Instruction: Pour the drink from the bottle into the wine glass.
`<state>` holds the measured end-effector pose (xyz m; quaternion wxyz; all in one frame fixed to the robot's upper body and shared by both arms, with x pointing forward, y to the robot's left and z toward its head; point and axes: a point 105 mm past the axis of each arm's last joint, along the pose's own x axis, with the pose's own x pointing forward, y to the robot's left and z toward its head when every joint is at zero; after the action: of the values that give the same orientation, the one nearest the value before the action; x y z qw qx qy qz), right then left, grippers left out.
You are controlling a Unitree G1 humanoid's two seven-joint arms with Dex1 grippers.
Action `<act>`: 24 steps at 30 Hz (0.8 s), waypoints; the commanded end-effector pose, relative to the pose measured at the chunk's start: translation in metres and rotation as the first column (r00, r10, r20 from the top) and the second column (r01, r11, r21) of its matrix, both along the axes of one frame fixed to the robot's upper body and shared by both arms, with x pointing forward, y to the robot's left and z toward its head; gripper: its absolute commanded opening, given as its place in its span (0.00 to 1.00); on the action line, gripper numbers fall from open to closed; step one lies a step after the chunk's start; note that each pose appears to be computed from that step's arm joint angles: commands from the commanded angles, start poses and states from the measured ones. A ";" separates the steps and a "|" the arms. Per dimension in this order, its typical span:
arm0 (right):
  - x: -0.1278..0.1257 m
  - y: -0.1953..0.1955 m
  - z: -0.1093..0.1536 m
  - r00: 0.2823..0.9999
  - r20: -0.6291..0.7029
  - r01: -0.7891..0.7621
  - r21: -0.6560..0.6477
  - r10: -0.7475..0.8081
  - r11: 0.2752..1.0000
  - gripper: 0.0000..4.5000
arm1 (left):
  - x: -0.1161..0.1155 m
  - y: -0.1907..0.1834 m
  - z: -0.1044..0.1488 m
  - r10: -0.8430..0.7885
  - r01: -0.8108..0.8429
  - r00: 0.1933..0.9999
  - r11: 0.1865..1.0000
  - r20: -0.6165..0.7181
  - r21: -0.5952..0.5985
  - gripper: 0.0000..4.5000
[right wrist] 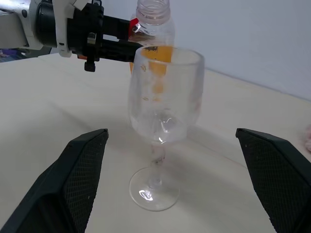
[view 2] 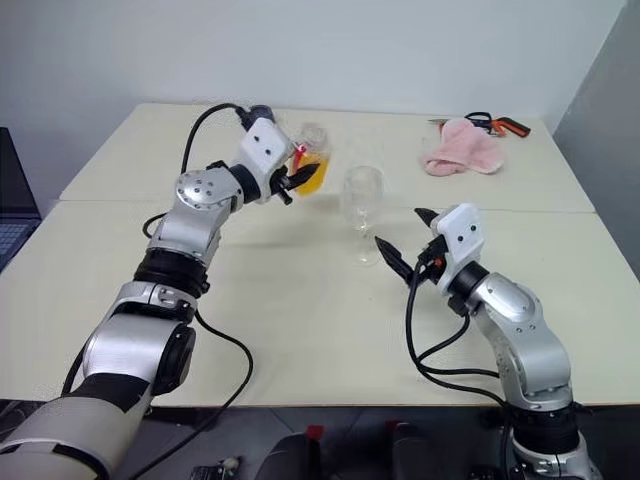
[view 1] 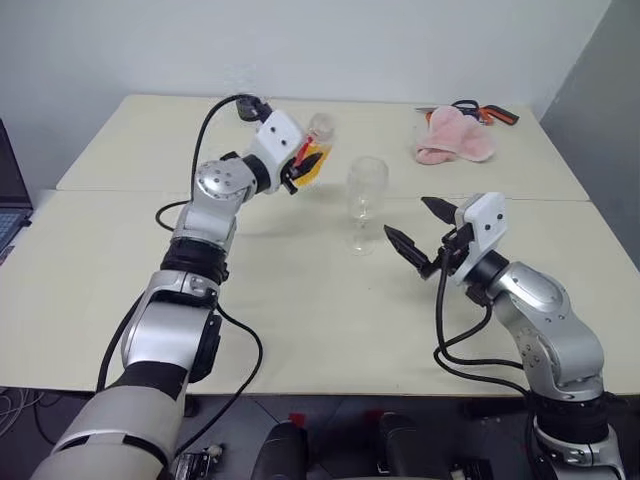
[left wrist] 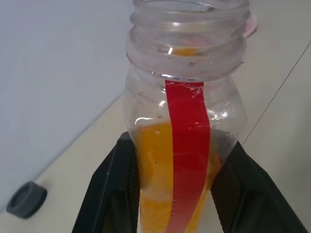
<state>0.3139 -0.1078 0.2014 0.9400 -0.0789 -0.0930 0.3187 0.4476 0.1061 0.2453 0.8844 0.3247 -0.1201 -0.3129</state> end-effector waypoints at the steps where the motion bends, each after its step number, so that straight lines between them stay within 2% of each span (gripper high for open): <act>1: -0.003 -0.003 0.023 0.997 0.078 0.020 0.028 -0.022 0.999 1.00 | -0.006 -0.016 0.034 -0.054 0.048 0.986 0.998 0.155 0.045 0.35; 8: -0.001 -0.002 0.027 0.996 0.079 0.037 0.048 -0.041 0.998 1.00 | -0.010 -0.028 0.038 -0.104 0.063 0.960 0.985 0.260 0.162 0.35; 24: 0.000 0.000 0.029 0.997 0.060 0.047 0.074 -0.052 0.996 1.00 | -0.011 -0.037 0.046 -0.154 0.025 0.905 0.950 0.397 0.312 0.35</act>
<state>0.3221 -0.1111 0.2115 0.9535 -0.0549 -0.0935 0.2811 0.4426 0.0757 0.2564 0.7809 0.4958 -0.2175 -0.3116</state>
